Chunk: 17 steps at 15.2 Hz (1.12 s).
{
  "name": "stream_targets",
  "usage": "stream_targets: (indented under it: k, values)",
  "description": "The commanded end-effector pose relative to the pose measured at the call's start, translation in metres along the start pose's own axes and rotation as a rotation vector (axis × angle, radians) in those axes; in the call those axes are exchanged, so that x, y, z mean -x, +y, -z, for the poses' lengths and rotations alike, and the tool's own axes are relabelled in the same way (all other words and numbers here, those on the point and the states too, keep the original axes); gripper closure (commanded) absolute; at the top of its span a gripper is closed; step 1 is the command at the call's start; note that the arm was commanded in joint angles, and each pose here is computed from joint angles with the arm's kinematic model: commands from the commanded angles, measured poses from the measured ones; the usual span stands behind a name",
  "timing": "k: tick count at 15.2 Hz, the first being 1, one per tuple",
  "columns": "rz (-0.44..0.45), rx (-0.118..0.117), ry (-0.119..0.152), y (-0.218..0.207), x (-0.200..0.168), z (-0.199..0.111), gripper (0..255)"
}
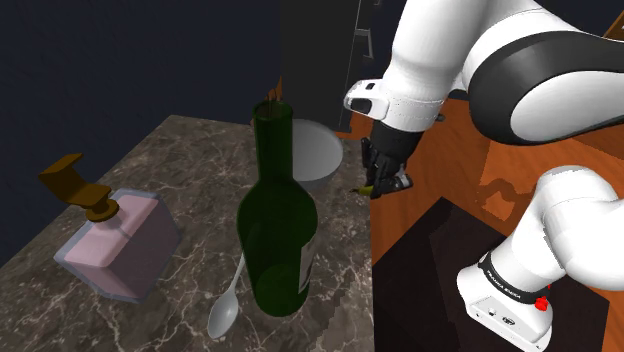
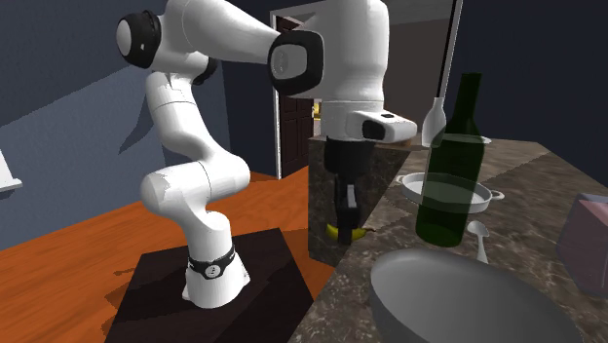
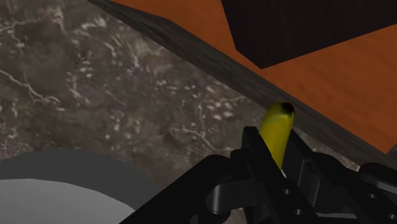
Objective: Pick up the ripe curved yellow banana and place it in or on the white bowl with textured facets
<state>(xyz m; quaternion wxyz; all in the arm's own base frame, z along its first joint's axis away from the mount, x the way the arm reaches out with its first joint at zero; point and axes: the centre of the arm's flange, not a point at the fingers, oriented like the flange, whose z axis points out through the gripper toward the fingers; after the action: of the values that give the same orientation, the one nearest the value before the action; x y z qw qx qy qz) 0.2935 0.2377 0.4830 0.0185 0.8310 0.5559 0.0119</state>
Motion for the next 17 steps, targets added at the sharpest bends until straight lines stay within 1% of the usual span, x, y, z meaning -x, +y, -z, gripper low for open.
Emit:
stream_targets:
  k: [1, 17]
  values:
    - [0.0, 0.0, 0.0, 0.001, 0.0, 0.01, 255]
    - [0.0, 0.0, 0.0, 0.004, 0.0, 0.095, 255]
